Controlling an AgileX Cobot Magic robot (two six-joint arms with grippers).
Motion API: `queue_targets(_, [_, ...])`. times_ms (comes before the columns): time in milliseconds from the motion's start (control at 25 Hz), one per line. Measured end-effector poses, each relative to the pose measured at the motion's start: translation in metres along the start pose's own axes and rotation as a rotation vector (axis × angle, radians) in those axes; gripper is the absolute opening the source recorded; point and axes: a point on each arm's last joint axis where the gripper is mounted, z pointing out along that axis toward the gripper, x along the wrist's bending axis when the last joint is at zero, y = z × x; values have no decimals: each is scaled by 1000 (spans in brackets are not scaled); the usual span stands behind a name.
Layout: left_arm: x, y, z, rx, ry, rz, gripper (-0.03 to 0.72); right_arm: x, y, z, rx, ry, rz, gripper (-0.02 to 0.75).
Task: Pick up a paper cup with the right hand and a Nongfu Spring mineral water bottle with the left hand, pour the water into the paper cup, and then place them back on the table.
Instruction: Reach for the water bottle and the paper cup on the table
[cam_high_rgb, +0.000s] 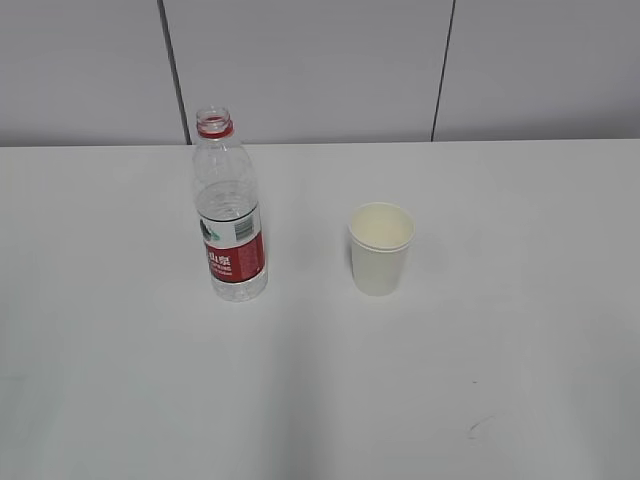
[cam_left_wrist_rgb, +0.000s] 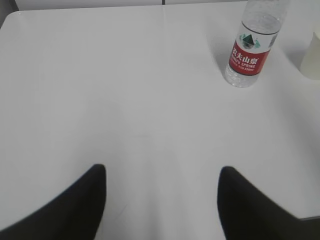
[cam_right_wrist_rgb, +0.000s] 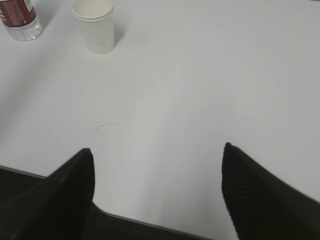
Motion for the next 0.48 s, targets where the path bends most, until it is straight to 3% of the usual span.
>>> queue_targets(480, [0, 0, 0, 0, 0, 0, 439, 0, 0, 0, 0, 0, 0, 590])
